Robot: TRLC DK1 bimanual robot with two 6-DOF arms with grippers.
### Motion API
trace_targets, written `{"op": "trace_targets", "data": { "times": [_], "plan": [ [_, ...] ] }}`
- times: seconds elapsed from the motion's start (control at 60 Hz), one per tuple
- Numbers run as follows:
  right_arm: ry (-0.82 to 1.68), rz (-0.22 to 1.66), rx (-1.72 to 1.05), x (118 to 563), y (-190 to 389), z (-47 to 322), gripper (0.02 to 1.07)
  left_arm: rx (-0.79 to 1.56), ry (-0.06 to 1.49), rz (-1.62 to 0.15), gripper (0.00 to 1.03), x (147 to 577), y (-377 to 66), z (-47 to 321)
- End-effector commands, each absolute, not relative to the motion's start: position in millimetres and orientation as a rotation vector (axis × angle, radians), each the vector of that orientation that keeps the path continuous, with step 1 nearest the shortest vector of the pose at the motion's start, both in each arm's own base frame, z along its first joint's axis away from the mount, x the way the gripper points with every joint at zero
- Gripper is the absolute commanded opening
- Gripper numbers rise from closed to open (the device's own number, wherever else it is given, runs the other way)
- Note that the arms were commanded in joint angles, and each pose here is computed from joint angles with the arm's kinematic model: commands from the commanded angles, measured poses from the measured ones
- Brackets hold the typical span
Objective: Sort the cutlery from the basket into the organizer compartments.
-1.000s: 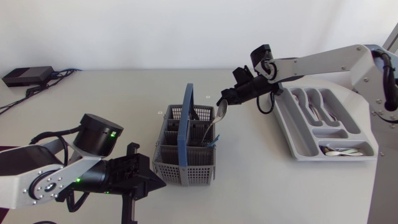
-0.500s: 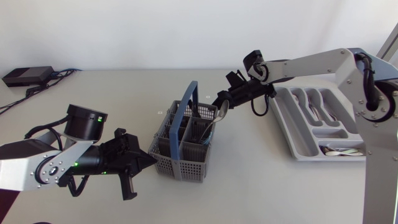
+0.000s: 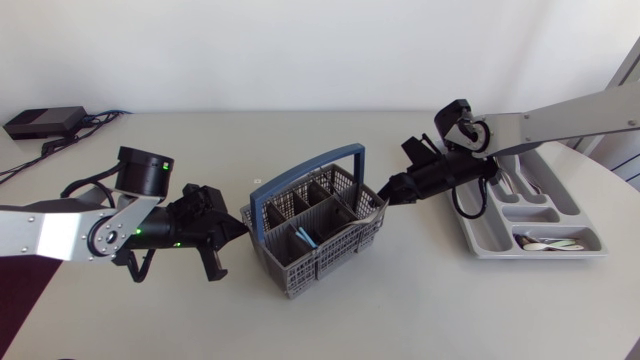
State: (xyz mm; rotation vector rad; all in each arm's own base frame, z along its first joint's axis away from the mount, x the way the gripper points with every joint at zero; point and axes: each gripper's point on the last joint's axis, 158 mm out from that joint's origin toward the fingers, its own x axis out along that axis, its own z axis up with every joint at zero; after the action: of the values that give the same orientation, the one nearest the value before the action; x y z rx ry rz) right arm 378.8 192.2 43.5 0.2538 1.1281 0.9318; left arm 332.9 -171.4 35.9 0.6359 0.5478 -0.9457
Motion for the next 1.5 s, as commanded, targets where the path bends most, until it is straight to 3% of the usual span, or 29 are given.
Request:
{"op": "trace_targets", "data": {
  "times": [0.0,0.267,0.883,1.167,1.333,1.483],
  "plan": [
    [1.148,0.957,0.251,353.9,194.7,45.1,0.07,0.635,0.515,-0.940,0.04,353.7,-177.0,40.6],
    [1.163,0.930,0.239,334.4,199.5,40.4,0.07,0.622,0.516,-0.917,0.04,396.3,-178.2,36.4],
    [1.107,0.830,0.181,361.2,210.0,47.6,0.07,0.595,0.522,-0.841,0.04,436.7,-153.8,33.8],
    [1.020,0.745,0.124,362.2,183.4,60.9,0.08,0.595,0.475,-0.775,0.05,404.6,-119.3,66.4],
    [0.963,0.736,0.078,352.1,172.0,77.4,0.26,0.588,0.425,-0.804,0.20,356.7,-119.3,101.8],
    [0.935,0.740,0.044,337.6,168.8,86.2,0.41,0.597,0.403,-0.858,0.29,319.5,-134.5,115.6]
  ]
}}
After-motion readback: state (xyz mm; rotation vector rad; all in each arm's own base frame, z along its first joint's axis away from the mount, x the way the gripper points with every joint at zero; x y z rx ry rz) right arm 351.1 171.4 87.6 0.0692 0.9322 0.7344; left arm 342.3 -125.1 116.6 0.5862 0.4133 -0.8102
